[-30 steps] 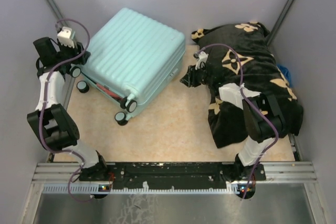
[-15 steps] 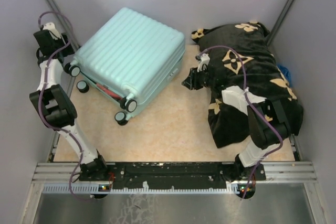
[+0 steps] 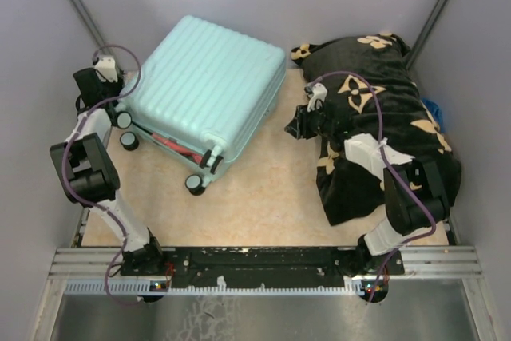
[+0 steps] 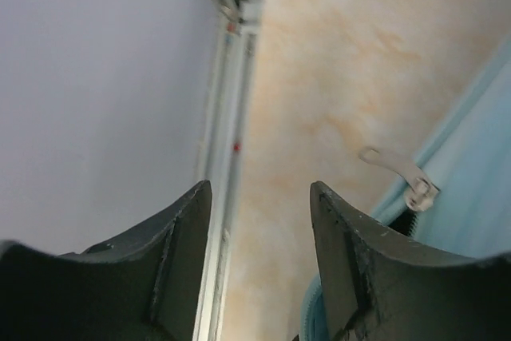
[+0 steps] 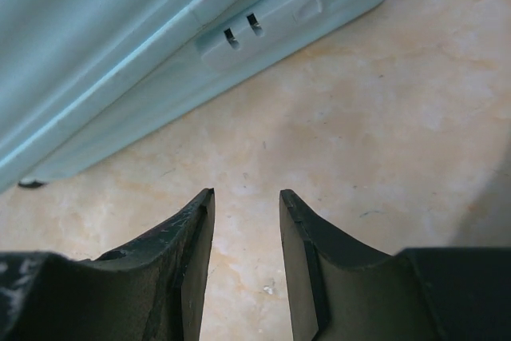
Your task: Pack the luggage
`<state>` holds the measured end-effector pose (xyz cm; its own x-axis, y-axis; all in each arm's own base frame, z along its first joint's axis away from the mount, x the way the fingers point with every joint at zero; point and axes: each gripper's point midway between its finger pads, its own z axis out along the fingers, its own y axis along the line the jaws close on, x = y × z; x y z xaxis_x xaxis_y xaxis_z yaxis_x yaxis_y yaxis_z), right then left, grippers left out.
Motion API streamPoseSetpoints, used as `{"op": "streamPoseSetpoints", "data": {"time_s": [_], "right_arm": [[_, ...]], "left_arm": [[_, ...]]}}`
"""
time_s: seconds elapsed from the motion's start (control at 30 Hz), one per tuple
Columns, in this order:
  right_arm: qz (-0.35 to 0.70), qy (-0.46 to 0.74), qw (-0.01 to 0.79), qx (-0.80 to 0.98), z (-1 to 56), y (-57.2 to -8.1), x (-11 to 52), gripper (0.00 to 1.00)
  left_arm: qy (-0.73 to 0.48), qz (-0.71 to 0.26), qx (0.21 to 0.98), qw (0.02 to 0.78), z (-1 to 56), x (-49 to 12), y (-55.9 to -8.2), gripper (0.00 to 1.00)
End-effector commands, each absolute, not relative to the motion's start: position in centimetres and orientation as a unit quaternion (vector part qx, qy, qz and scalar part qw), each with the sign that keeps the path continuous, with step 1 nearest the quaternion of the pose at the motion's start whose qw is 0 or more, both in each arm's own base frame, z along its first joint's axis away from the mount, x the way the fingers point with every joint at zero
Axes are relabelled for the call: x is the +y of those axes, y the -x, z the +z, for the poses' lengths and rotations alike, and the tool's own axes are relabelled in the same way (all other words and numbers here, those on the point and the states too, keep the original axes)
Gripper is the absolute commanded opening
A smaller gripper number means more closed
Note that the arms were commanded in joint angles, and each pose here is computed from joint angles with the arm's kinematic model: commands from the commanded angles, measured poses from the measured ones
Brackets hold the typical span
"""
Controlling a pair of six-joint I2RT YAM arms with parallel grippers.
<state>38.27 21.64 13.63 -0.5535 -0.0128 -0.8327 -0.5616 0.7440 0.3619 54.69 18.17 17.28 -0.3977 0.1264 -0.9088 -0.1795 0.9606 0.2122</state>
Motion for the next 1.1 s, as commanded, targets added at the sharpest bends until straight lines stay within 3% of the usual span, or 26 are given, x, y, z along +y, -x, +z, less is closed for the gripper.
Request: {"op": "streamPoseSetpoints", "data": {"time_s": [0.0, 0.27, 0.43, 0.57, 0.83, 0.97, 1.07], "right_arm": [[0.287, 0.171, 0.489, 0.806, 16.1, -41.2, 20.0, 0.39], [0.264, 0.195, 0.5, 0.801, 15.0, -46.8, 20.3, 0.39], [0.283, 0.226, 0.525, 0.77, 16.0, -50.5, 22.1, 0.39], [0.337, 0.225, 0.53, 0.745, 16.7, -52.6, 25.6, 0.39], [0.406, 0.286, 0.547, 0.674, 18.0, -52.0, 35.8, 0.4], [0.401, 0.305, 0.57, 0.649, 19.2, -53.3, 37.7, 0.46], [0.362, 0.297, 0.598, 0.651, 21.4, -55.5, 35.2, 0.57]], "left_arm": [[-0.175, -0.046, 0.837, 0.517, 15.0, 6.2, -48.9, 0.58], [-0.296, -0.209, 0.811, 0.46, 14.3, -4.7, -37.9, 0.58], [-0.292, -0.255, 0.797, 0.464, 15.0, -7.2, -34.1, 0.6], [-0.293, -0.29, 0.792, 0.451, 14.5, -9.1, -31.8, 0.61], [-0.318, -0.325, 0.781, 0.429, 12.8, -11.9, -27.0, 0.65], [-0.348, -0.345, 0.761, 0.425, 13.2, -13.5, -24.9, 0.68], [-0.372, -0.338, 0.749, 0.431, 13.9, -13.8, -24.2, 0.72]]}}
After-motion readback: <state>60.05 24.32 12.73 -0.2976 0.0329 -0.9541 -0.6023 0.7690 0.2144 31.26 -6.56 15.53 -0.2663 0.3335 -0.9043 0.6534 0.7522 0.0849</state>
